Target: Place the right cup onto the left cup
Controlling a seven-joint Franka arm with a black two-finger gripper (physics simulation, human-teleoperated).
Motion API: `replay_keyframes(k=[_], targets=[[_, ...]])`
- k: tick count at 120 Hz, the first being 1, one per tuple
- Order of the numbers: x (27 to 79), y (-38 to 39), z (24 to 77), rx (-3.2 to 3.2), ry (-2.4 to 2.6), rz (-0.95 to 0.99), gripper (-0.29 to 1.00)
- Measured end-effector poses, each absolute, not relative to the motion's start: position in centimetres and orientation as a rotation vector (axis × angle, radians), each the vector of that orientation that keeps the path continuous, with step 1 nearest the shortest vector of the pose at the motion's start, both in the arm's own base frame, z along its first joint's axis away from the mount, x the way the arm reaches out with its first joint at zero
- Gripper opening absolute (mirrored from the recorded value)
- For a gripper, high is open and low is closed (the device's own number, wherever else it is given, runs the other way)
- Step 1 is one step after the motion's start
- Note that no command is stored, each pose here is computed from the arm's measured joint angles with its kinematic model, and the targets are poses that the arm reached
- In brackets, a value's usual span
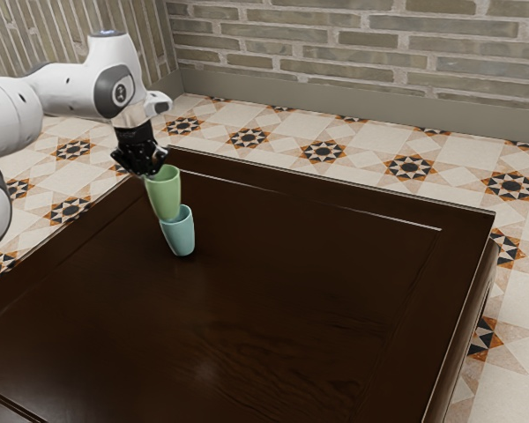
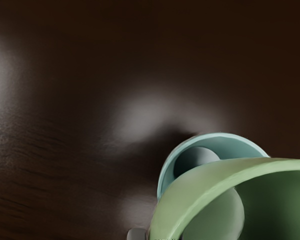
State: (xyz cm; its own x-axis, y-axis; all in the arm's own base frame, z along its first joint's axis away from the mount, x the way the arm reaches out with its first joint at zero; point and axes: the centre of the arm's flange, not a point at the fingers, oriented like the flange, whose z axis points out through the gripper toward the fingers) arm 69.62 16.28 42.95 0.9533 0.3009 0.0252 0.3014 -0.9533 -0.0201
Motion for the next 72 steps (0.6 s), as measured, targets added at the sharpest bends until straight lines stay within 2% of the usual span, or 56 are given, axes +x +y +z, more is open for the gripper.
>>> replay_keyframes(k=[33, 72], targets=[[70.9, 15.6, 42.5, -3.102, -0.417, -0.095, -0.08], [70.3, 16.2, 40.1, -3.136, -0.432, -0.056, -0.08]])
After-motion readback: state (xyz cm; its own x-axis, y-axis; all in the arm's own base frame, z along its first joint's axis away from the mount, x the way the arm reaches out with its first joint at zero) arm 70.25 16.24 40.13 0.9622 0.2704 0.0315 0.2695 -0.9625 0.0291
